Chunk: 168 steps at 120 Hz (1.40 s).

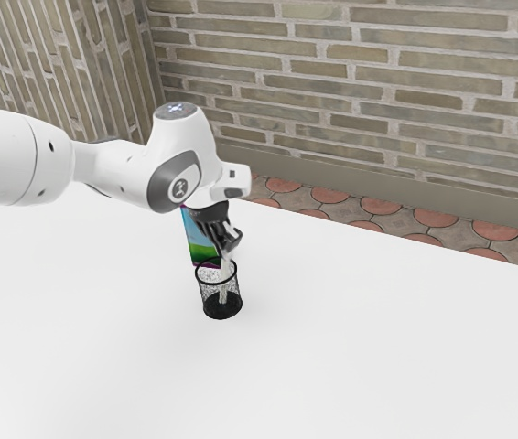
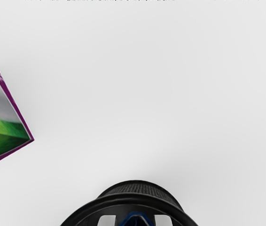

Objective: Take the marker out of the pen holder and place it to the left of the pen holder.

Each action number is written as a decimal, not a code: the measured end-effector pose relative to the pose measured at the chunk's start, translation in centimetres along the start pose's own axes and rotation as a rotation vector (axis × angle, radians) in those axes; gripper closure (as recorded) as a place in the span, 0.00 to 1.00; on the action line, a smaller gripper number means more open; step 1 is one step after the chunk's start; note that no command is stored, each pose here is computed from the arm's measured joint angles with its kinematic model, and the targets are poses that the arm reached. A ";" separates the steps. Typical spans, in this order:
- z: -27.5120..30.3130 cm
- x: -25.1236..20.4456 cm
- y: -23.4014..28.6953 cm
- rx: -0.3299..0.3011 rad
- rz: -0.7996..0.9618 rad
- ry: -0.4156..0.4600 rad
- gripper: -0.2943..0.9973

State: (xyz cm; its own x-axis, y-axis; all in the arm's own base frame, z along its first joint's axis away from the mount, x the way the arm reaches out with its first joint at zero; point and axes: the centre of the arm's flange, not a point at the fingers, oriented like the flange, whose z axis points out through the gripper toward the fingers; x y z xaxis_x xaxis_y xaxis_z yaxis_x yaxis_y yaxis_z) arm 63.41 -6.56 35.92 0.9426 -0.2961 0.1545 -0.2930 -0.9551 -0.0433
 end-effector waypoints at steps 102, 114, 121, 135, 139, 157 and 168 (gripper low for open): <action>-10.3 -6.8 -5.6 -0.008 -0.141 -0.102 0.84; -6.5 -9.7 -11.4 -0.016 -0.254 -0.220 0.84; -4.4 -11.8 -15.6 -0.020 -0.336 -0.283 0.84; -1.6 -12.2 -18.3 -0.029 -0.383 -0.352 0.83; -1.0 -12.2 -18.7 -0.033 -0.391 -0.365 0.83; 0.7 -12.1 -19.7 -0.056 -0.414 -0.393 0.82; 1.6 -12.1 -20.1 -0.069 -0.425 -0.407 0.81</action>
State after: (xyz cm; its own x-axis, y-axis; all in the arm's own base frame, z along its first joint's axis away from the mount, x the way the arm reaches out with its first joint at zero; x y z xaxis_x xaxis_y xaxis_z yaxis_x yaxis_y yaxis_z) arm 58.16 16.26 33.36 0.9613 0.1215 -0.2471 0.1269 -0.9919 0.0062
